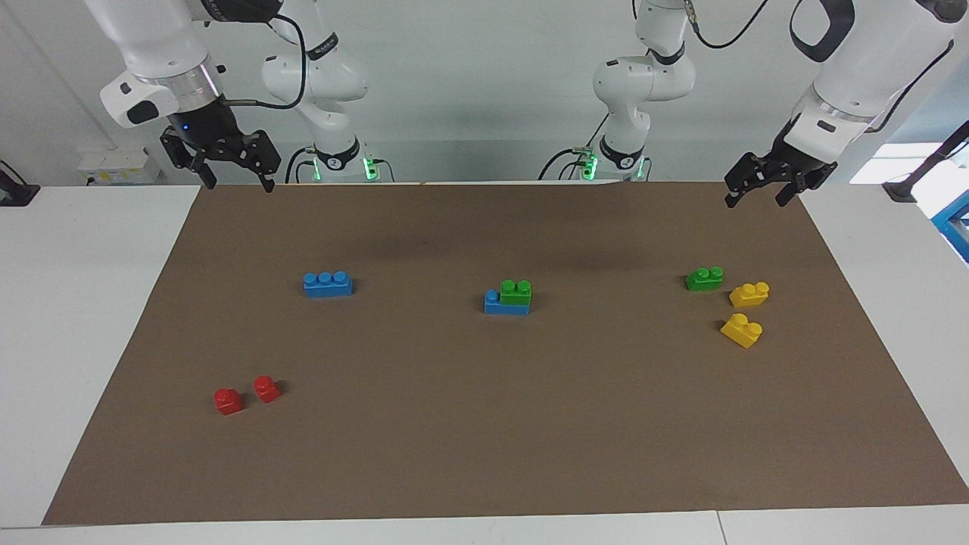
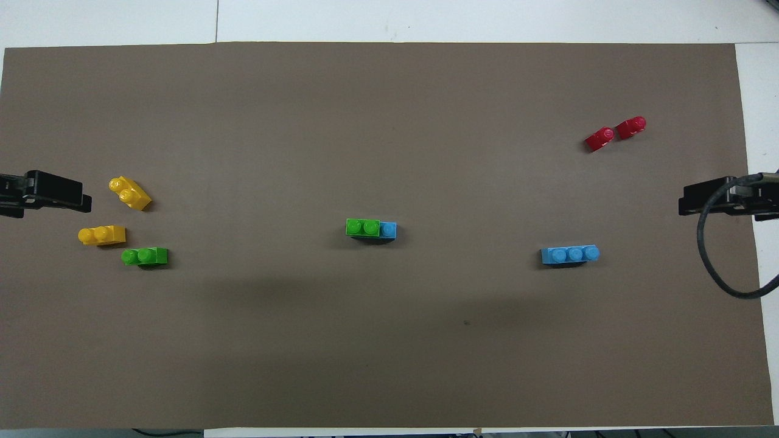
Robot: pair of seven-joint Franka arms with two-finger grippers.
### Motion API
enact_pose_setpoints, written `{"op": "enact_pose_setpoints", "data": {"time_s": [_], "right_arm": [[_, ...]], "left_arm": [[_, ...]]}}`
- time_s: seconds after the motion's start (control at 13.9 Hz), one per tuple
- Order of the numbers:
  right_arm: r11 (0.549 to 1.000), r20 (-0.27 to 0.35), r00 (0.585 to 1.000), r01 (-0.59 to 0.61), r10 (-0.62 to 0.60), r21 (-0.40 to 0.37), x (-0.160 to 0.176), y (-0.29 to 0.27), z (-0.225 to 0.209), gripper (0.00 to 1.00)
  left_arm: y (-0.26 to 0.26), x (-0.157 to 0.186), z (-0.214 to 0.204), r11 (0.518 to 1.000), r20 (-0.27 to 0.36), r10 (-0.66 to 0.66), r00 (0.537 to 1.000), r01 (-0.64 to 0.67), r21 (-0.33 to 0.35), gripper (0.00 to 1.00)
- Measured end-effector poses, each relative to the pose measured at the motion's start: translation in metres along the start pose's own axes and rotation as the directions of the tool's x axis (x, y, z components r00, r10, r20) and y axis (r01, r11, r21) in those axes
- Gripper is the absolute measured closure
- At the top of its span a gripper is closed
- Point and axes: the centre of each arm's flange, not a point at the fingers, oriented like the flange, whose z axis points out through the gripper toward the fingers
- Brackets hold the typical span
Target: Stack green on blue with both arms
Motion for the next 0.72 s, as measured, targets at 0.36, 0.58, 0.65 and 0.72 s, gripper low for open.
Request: {"op": "enact_pose_setpoints", "data": {"time_s": [0.36, 0.58, 0.65, 0.72], "right_arm": [[1.0, 0.0, 1.0, 0.005, -0.005, -0.007, 0.0, 0.0001, 0.0, 0.0], [1.0, 0.0, 1.0, 0.029, -0.029, -0.007, -0.0001, -0.0002, 0.0001, 0.0], [0.999, 0.0, 0.999, 0.036, -0.036, -0.007, -0.0001, -0.0002, 0.0003, 0.0], [0.999, 0.001, 0.999, 0.05, -0.05, -0.007, -0.0001, -0.0002, 0.0007, 0.0]], "left_arm": [[0.0003, 0.0, 0.0, 1.0, 0.0, 0.001, 1.0, -0.001, 0.001, 0.0], [0.0003, 0.0, 0.0, 1.0, 0.0, 0.002, 1.0, -0.002, 0.003, 0.0], [0.0002, 0.0, 0.0, 1.0, 0.0, 0.003, 1.0, -0.003, 0.004, 0.0], [0.0002, 0.0, -0.0001, 1.0, 0.0, 0.003, 1.0, -0.003, 0.004, 0.0]]}}
